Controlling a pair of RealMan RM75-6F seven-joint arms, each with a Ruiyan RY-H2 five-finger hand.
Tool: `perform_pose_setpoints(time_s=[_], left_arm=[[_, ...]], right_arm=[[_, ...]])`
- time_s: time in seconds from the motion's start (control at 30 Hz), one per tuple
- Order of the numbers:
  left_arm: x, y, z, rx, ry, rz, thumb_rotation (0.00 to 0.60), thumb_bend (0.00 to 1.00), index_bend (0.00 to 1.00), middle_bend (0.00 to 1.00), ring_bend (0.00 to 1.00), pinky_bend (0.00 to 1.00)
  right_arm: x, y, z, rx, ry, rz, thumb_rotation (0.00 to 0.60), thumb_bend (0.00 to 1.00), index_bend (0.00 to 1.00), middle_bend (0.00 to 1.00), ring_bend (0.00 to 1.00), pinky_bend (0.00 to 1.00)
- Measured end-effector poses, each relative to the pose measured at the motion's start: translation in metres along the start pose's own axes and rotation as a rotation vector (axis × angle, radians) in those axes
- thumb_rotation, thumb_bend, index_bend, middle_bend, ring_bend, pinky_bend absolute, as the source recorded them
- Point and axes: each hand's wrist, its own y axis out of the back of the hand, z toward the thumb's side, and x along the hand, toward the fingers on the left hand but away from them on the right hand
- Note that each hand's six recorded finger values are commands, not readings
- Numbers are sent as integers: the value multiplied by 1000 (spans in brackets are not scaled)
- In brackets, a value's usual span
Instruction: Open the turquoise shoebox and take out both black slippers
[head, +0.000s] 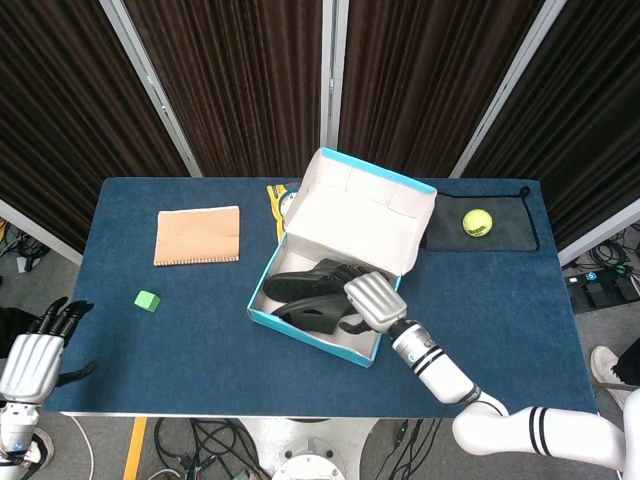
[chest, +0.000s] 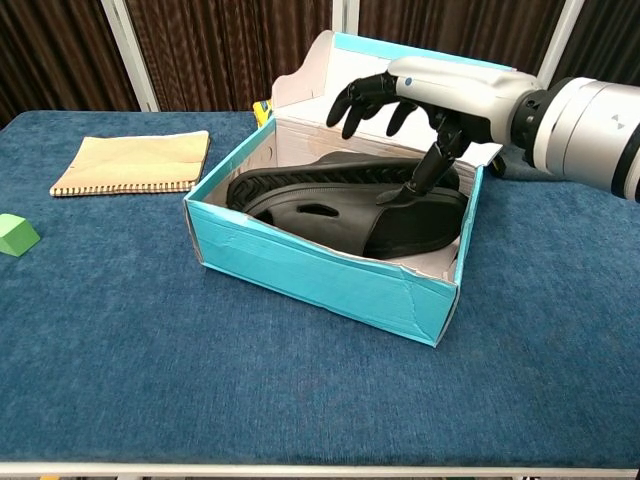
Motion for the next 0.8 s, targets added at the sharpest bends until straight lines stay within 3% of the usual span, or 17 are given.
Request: perform_pose_setpoints(time_s=[0.8], left_arm=[[-3, -3, -10, -13, 20, -5, 600, 13, 157, 156, 81, 289]], right_arm=[[-11, -25, 2, 7, -79, 60, 600, 86, 257, 267, 172, 303]])
